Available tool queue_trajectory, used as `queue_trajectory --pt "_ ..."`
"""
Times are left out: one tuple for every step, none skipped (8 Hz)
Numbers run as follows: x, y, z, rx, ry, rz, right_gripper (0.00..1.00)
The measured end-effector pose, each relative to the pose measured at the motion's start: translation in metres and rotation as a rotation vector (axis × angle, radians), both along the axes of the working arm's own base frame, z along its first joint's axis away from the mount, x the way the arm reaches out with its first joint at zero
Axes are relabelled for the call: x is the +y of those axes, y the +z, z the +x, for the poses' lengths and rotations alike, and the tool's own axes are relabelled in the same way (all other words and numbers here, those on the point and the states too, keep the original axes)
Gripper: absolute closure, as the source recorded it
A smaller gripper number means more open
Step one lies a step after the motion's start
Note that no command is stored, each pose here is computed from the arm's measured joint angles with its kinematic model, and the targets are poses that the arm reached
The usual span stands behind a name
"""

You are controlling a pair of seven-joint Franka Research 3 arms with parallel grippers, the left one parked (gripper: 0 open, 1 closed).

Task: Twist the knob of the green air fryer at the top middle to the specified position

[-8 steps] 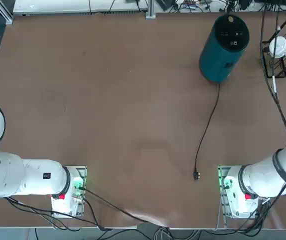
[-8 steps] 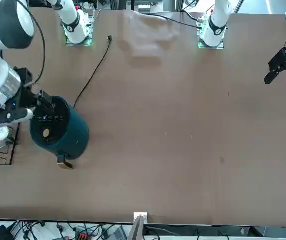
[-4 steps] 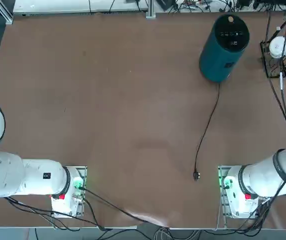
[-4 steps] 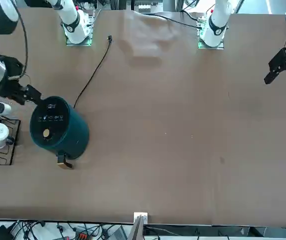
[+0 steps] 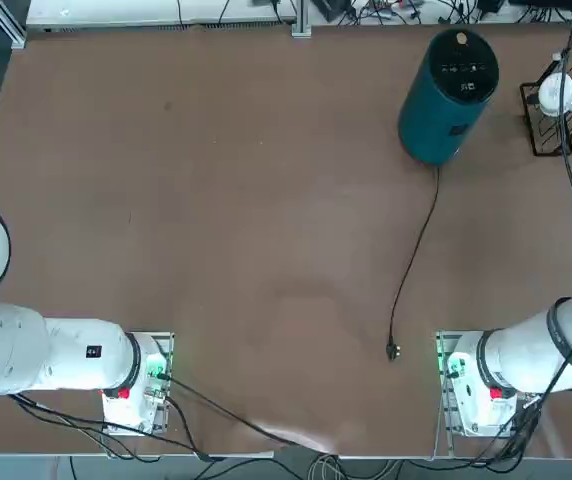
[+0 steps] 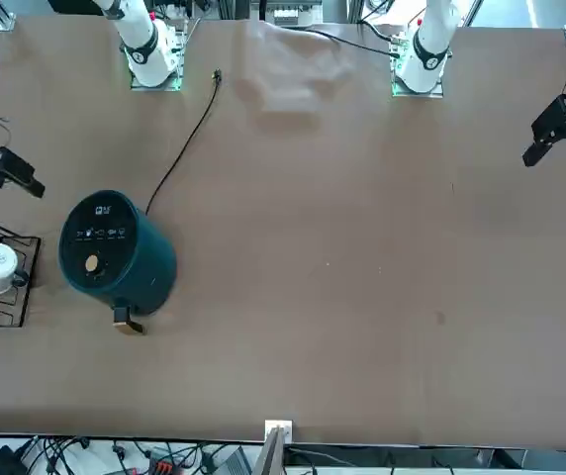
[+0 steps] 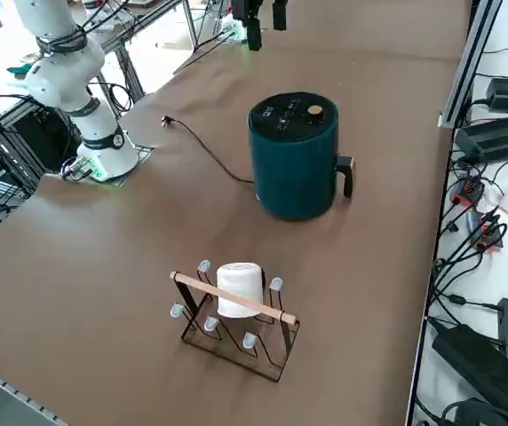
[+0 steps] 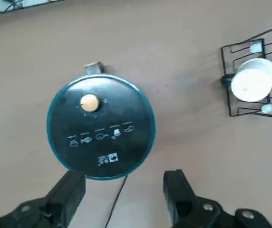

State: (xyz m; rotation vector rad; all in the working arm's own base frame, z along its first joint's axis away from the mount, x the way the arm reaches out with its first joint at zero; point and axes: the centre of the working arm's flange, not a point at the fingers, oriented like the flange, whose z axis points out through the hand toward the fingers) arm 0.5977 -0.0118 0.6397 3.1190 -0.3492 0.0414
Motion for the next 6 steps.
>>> queue_trajectory --pt "-0.006 0.002 -0.001 0.002 -0.012 0.002 0.0" --pt "-0.005 0.004 -0.005 0.015 -0.01 0.007 0.0" --pt "-0.002 0.007 -0.01 0.025 -0.004 0.013 0.0" --pt "0.0 0.008 -0.014 0.023 0.001 0.017 0.0" --pt "-0.001 0.005 -0.017 0.015 0.001 0.023 0.0" --pt "-0.004 -0.001 -0.022 0.005 -0.003 0.029 0.0"
